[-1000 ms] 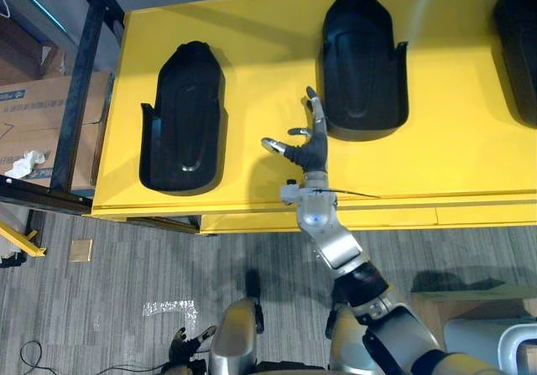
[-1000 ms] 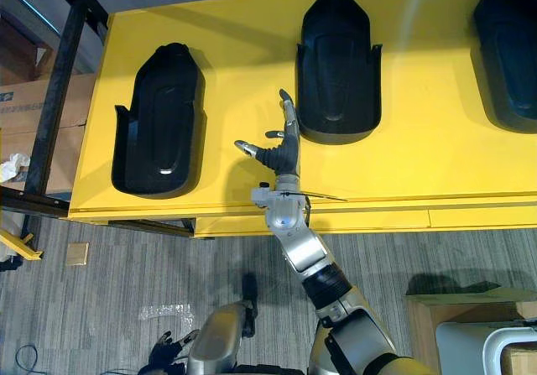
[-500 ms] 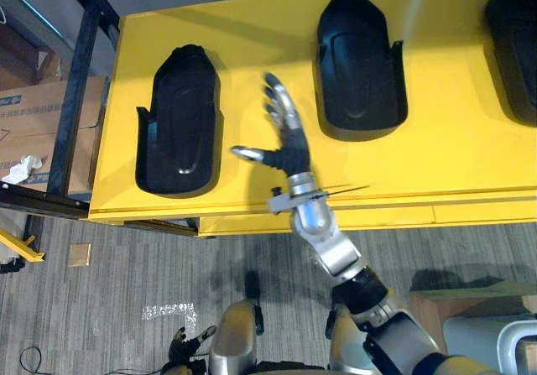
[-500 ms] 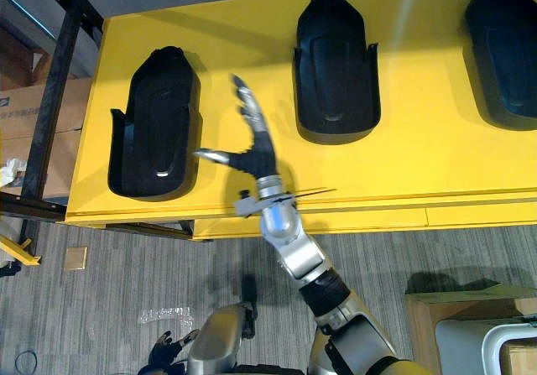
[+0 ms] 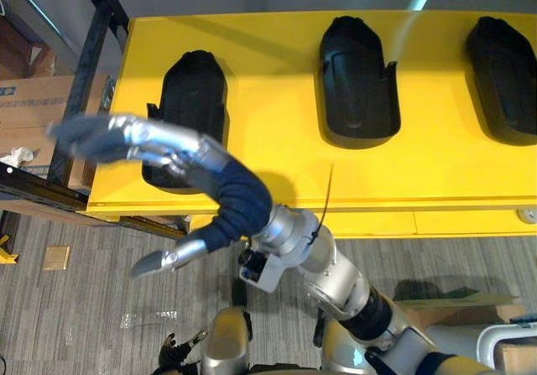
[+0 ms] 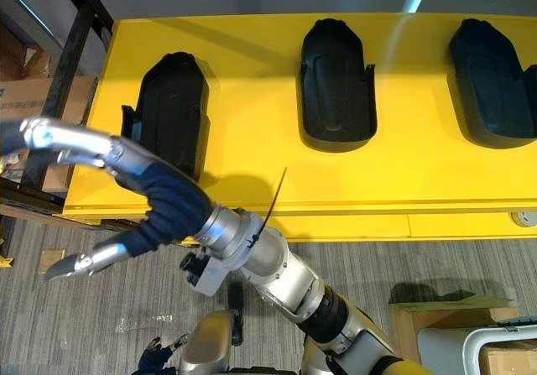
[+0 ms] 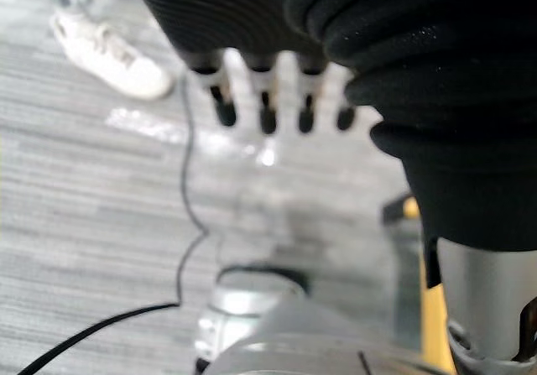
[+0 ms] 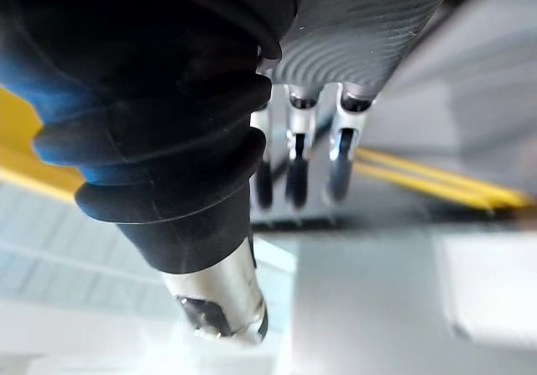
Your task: Walk over and take plastic housings, then place them on the shelf
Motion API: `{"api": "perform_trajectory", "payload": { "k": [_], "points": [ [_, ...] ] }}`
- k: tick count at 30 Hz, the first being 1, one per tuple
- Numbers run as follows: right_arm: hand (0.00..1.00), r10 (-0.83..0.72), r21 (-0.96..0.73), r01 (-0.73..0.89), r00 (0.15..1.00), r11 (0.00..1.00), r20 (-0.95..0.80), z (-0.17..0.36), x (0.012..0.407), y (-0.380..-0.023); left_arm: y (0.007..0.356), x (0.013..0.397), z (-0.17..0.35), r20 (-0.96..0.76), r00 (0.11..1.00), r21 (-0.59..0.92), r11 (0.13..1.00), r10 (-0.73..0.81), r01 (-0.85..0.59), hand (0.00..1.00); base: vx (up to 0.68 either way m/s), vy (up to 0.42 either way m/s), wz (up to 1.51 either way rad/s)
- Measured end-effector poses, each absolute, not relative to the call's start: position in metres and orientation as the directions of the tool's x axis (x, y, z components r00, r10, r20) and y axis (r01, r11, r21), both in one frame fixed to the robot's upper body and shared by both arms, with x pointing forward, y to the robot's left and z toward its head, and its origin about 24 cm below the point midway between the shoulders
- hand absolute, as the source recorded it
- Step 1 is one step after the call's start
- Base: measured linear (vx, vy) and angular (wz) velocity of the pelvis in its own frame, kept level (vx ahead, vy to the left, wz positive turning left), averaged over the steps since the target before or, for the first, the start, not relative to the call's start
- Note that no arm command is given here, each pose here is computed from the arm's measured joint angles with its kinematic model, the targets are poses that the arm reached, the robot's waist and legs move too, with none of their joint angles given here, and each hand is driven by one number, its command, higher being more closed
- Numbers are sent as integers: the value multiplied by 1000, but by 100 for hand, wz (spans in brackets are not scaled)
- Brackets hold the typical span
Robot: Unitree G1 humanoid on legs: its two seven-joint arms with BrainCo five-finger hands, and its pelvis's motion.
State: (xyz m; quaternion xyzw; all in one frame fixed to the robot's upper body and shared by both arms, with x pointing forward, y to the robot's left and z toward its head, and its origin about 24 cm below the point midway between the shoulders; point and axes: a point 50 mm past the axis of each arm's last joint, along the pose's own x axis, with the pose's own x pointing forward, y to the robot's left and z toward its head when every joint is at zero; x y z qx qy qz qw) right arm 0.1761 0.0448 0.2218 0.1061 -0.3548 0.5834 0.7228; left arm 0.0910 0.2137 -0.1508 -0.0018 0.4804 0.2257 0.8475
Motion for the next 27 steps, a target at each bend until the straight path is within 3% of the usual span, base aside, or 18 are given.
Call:
{"api": "perform_trajectory", "payload": {
  "k": [6, 11, 17, 23, 27],
  "points": [
    [100, 904, -229, -958, 58, 170, 424, 176, 170, 74, 214, 91, -151, -817, 428, 207, 889, 387, -408, 0, 13, -6, 14],
    [100, 954, -188, -964, 132, 187, 269, 135, 174, 89, 214, 90, -151, -819, 417, 205, 880, 394, -429, 0, -25, -3, 9],
    [100, 960, -182, -947, 239, 264, 149, 105, 181, 98, 211, 95, -151, -818, 428, 195, 886, 384, -421, 0, -2, 5, 7],
    [100, 918, -212, -895, 363, 392, 161, 101, 188, 106, 209, 100, -150, -815, 441, 193, 894, 375, -404, 0, -1, 1, 2],
    [100, 834, -177, -817, 520, 548, 181, 99, 209, 99, 203, 105, -150, -821, 450, 185, 910, 351, -371, 0, -32, 5, 7]
  ]
}}
